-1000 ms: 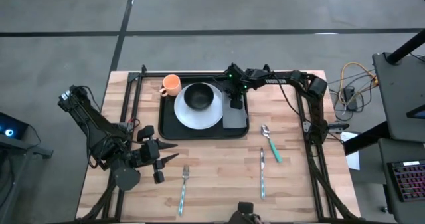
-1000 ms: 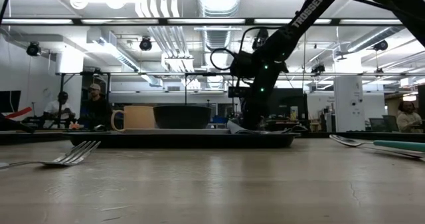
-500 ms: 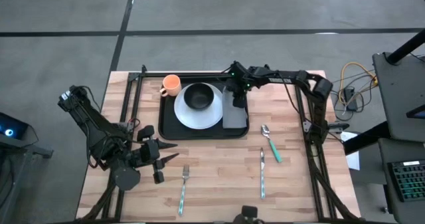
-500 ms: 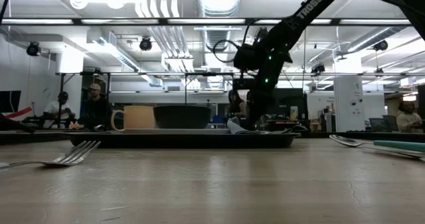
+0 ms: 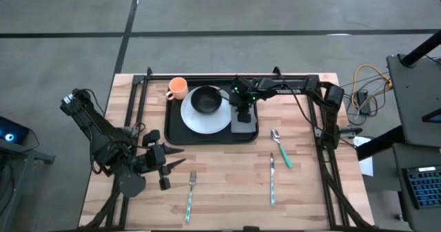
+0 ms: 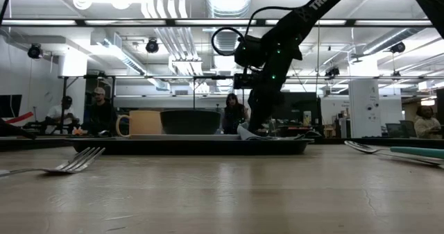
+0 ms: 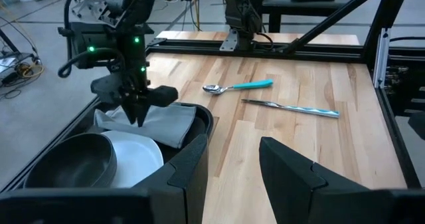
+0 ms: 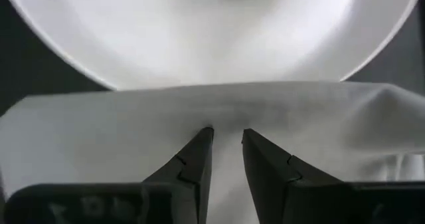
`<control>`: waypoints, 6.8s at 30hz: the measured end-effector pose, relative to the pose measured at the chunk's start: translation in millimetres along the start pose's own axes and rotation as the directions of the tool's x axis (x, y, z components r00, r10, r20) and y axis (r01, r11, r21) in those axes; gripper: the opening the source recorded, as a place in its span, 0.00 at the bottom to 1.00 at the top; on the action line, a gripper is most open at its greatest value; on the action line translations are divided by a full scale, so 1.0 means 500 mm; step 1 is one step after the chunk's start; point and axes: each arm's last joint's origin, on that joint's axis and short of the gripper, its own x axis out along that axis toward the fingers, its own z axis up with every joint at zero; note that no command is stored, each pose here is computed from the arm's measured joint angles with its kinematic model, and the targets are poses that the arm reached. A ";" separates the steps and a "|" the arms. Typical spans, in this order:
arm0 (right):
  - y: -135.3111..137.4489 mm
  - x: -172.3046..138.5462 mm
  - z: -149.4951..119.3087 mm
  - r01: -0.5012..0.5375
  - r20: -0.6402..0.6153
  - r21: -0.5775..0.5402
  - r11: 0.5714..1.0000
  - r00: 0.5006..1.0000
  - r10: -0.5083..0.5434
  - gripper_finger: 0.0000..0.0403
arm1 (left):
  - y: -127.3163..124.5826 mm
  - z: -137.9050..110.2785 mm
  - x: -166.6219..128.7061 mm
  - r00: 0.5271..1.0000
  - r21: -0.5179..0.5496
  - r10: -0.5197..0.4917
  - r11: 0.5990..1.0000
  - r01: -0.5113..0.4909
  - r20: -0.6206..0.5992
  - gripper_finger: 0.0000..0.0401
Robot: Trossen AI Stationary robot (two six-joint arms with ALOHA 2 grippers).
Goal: Set up tray
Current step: Put the napkin to the right of the plate on the serving tray, then put the fork on top of the napkin on the serving tray
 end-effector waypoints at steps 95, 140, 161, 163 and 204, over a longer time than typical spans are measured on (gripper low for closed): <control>-0.128 0.074 -0.023 0.079 0.087 0.057 0.995 0.993 -0.084 0.17 | -0.001 -0.001 0.000 1.000 -0.004 -0.007 1.000 0.007 -0.004 0.29; 0.388 -0.273 -0.029 0.210 0.172 0.044 0.977 0.961 -0.214 0.17 | -0.147 -0.192 0.114 0.967 -0.462 0.059 0.871 -0.171 -0.246 0.14; 0.562 -0.333 -0.151 -0.210 0.364 -0.091 0.973 0.903 0.229 0.35 | -0.207 -0.292 0.074 0.885 -0.761 -0.263 0.633 -0.142 -0.384 0.53; 0.575 -0.342 -0.150 -0.221 0.377 -0.109 0.969 0.893 0.246 0.34 | -0.206 -0.310 0.080 0.883 -0.816 -0.290 0.556 -0.159 -0.370 0.53; 0.603 -0.369 -0.156 -0.242 0.391 -0.194 0.951 0.870 0.301 0.25 | -0.339 -0.398 0.181 0.726 -0.623 -0.017 0.529 -0.577 -0.687 0.53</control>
